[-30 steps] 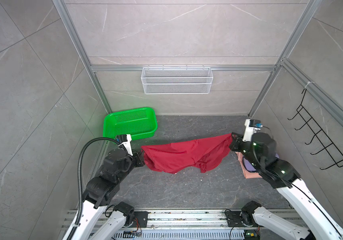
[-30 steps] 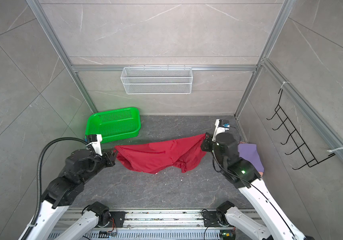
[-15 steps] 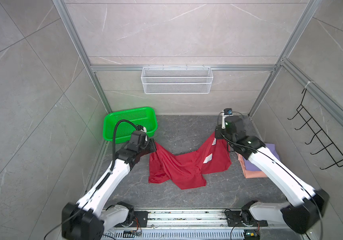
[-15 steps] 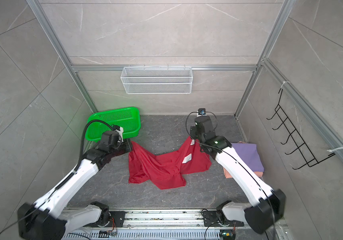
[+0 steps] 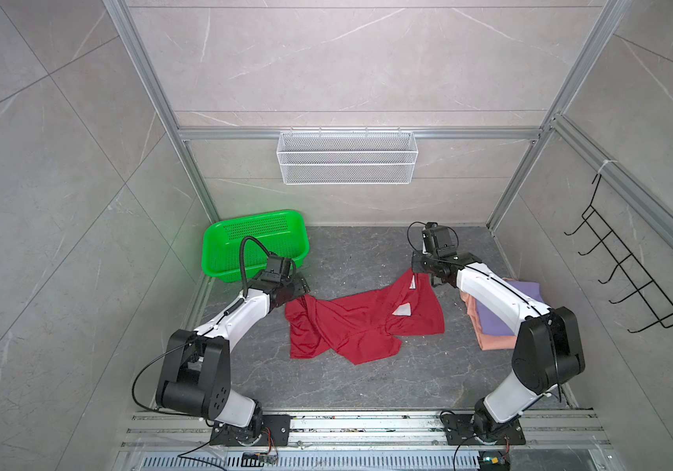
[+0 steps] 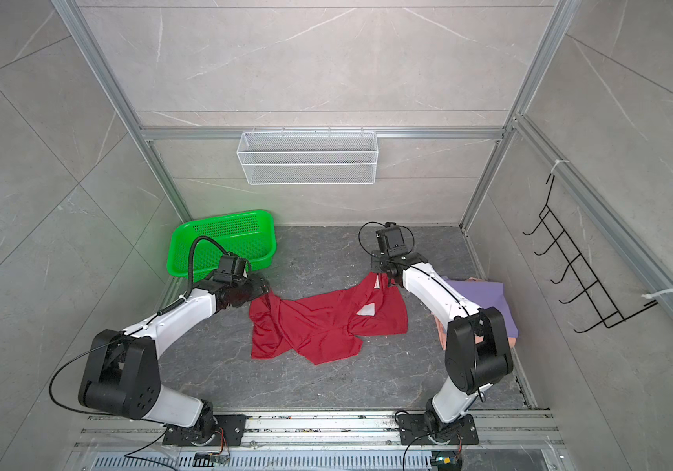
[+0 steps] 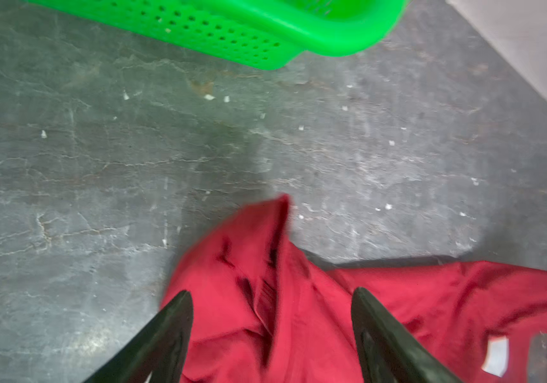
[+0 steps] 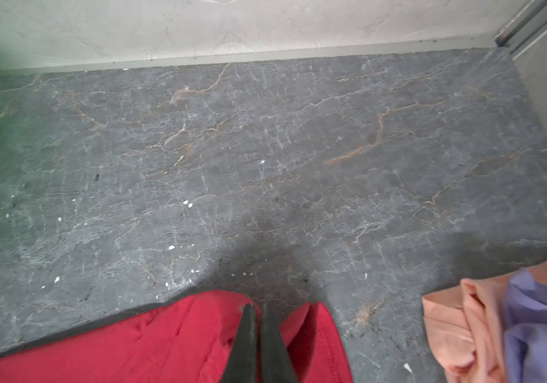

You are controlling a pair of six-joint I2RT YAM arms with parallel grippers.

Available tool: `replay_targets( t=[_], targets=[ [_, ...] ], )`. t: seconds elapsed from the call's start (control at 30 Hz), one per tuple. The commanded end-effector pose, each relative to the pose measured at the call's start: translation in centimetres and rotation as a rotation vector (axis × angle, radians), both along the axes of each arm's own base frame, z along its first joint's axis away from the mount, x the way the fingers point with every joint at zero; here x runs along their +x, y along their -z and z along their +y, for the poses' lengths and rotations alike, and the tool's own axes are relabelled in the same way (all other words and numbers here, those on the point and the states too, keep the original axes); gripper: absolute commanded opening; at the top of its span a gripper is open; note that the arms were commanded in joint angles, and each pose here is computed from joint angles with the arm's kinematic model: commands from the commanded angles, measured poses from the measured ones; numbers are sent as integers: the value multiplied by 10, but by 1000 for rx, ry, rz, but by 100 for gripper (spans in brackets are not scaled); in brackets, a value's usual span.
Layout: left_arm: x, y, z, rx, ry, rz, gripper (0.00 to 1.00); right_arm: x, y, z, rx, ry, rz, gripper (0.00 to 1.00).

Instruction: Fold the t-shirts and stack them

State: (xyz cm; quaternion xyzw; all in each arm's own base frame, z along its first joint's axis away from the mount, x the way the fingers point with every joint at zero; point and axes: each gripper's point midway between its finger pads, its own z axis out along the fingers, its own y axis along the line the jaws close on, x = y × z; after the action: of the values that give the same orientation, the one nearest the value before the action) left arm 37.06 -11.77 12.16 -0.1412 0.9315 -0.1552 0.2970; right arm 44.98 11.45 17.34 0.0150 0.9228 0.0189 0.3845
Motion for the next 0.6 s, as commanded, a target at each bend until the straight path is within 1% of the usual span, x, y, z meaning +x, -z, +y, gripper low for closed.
replay_targets(
  t=[0.0, 0.1, 0.23, 0.3, 0.43, 0.57],
  targets=[
    [-22, -33, -21, 50, 123, -74, 79, -6, -10, 4, 56, 2, -27, 0],
    [-56, -35, -57, 53, 255, -67, 80, -14, -7, 1, 64, 12, -20, 0],
    [-102, -25, -99, 59, 410, -46, 83, -27, -2, -3, 78, 21, -8, 0],
    [-119, -17, -115, 77, 468, -34, 84, -33, -1, -3, 87, 19, -3, 0],
    [-148, 11, -145, 178, 591, 20, 84, -45, -3, -5, 104, 20, -3, 0],
    [-163, 38, -174, 287, 684, 63, 83, -58, -5, -9, 110, 22, -10, 0]
  ],
)
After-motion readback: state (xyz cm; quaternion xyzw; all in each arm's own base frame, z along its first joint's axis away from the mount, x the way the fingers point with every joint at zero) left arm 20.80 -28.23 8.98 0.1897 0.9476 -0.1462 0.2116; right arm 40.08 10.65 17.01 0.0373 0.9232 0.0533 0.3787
